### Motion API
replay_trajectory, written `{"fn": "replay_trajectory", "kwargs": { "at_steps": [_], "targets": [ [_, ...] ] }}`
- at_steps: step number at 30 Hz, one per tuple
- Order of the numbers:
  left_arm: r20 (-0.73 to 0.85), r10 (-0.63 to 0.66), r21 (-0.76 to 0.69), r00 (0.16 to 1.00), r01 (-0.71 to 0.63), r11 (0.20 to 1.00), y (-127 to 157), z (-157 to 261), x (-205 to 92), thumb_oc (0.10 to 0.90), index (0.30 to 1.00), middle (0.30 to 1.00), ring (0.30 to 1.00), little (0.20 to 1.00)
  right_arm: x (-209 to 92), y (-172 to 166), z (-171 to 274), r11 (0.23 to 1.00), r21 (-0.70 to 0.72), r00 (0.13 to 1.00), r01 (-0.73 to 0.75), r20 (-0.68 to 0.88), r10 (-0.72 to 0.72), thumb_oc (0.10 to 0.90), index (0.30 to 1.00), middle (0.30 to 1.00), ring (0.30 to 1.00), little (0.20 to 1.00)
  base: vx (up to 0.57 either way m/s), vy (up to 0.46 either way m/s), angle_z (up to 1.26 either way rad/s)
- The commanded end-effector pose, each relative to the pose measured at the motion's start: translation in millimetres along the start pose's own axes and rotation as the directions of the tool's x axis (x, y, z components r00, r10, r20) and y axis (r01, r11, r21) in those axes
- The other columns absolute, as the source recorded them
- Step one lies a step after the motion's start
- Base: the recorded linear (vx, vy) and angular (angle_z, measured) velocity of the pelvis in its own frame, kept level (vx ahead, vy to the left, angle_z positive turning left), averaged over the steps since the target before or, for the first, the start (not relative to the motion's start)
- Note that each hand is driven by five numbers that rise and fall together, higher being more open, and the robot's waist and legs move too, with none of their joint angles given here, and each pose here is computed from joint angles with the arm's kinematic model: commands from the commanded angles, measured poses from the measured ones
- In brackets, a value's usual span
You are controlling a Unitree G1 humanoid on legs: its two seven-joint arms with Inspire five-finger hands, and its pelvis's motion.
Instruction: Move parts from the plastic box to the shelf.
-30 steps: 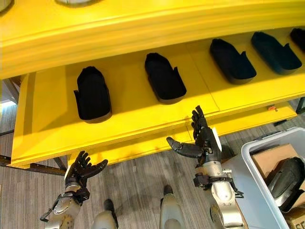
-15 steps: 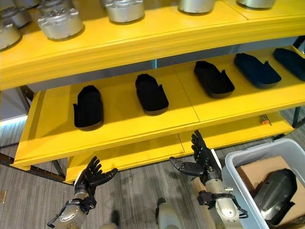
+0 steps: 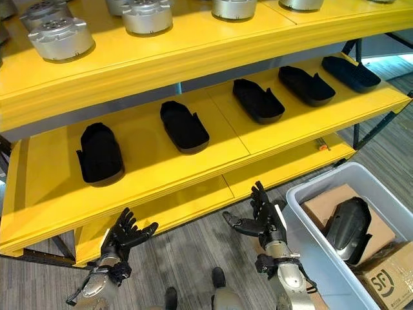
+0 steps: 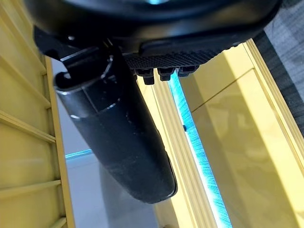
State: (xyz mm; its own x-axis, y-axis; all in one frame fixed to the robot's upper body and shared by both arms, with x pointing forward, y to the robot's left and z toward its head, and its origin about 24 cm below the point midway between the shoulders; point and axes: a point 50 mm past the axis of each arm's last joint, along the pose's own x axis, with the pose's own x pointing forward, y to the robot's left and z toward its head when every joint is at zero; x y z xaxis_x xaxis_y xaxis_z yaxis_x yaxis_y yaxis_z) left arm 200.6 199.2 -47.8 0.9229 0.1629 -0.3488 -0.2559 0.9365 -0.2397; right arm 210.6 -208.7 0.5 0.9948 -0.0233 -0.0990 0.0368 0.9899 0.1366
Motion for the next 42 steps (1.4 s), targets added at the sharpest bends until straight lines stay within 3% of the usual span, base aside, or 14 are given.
{"fn": "replay_trajectory", "kwargs": {
  "at_steps": [1,15,23,42],
  "targets": [
    [0.256,-0.018,0.007,0.967,0.017,1.0,-2,50,8,0.9,1.0,1.0,1.0,1.0,16,7,37,0.999,-0.035,0.981,-0.028,0.193,0.034,0.9,1.0,1.0,1.0,1.0,0.03,0.136,-0.21],
    [0.283,-0.062,0.076,0.957,0.042,0.996,-7,62,13,0.9,1.0,1.0,1.0,1.0,13,9,37,1.0,-0.003,0.981,-0.022,0.194,0.022,0.9,1.0,1.0,1.0,1.0,0.01,0.105,-0.18],
    [0.347,-0.039,0.091,0.937,0.008,0.996,-4,81,18,0.9,1.0,1.0,1.0,1.0,14,15,41,0.999,-0.02,0.975,-0.044,0.215,0.047,0.9,1.0,1.0,1.0,1.0,-0.07,0.103,-0.97],
    [0.229,0.011,0.006,0.973,-0.012,1.0,11,44,-1,0.9,1.0,1.0,1.0,1.0,4,6,38,0.997,-0.059,0.98,-0.041,0.191,0.051,0.9,1.0,1.0,1.0,1.0,0.05,-0.081,-0.54]
  ]
}}
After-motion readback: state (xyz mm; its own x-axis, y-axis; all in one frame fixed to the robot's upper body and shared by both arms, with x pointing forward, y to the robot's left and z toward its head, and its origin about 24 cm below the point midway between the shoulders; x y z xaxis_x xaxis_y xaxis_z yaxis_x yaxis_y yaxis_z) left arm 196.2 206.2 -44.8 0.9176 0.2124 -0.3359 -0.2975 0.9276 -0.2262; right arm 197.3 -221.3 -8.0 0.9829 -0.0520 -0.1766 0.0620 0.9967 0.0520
